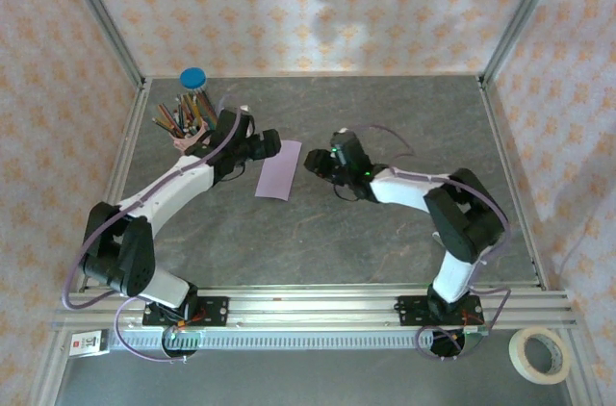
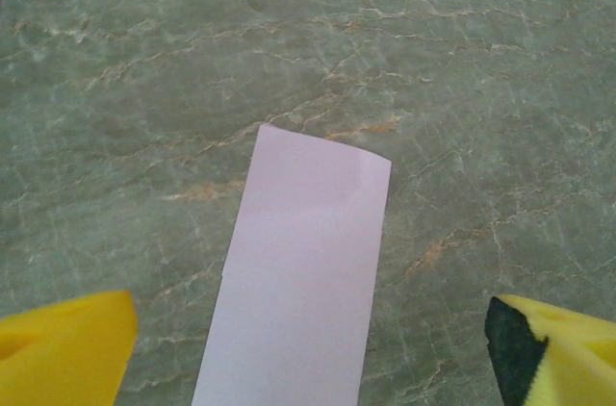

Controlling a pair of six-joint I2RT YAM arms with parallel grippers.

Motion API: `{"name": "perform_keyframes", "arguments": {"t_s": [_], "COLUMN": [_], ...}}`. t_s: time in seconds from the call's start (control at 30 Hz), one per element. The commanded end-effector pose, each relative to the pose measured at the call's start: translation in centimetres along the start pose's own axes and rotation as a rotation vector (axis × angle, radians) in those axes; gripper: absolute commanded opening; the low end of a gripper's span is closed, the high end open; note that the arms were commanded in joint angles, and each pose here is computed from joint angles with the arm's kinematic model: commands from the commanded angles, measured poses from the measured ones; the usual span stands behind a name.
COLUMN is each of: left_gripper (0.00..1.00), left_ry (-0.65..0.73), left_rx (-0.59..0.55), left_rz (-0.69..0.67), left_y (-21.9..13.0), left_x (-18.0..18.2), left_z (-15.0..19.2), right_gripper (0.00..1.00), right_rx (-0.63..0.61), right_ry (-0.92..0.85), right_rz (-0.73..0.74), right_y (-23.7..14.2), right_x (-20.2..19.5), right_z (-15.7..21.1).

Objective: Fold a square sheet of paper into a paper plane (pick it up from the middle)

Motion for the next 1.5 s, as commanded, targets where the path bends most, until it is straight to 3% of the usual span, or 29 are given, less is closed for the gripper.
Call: {"name": "perform_keyframes", "arguments": {"t_s": [0.0, 0.23, 0.57, 0.87, 1.1, 1.3, 1.47], "left_gripper": [0.99, 0.99, 0.99, 0.99, 0.99, 0.99, 0.99], "left_ry": [-0.036, -0.084, -0.112, -0.126, -0.165, -0.198, -0.215], "left_rx": [-0.093, -0.13, -0.148, -0.139, -0.123, 0.028, 0.086], "left_rz": [-0.002, 0.019, 0.034, 0.021, 0.083, 0.2, 0.232], "left_y": [-1.1, -1.7, -1.7, -1.4, -0.6, 1.4, 2.0], "left_x": [0.6, 1.2, 1.9, 2.7, 2.1, 0.1, -0.3], "left_z": [-1.5, -1.6, -1.3, -0.9, -0.2, 1.7, 3.1], "right_gripper": [0.36, 0.24, 0.22, 0.19, 0.21, 0.25, 0.25], "right_rx": [0.075, 0.185, 0.243, 0.304, 0.31, 0.134, 0.041], "right_ry": [-0.08, -0.159, -0.186, -0.3, -0.362, -0.143, 0.049], "right_rz": [0.04, 0.069, 0.177, 0.266, 0.139, -0.003, 0.037], "right_y": [2.0, 5.6, 7.2, 4.3, 0.6, -0.9, -0.5], "right_x": [0.4, 1.4, -1.2, -5.3, -4.8, 0.0, -1.3], "right_z": [2.2, 5.4, 6.7, 7.1, 6.9, 3.6, 2.4]}}
Point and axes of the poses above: each hand's point on the last joint's axis, 136 mm out from that joint toward the fingers, its own y axis out along the fingers, its own x axis along the line the jaws close on, z = x × y, the point moved 1 cm from there along -y, back along the fingers, and after that the axes turned 5 degrees about y, right-handed, at the moved point
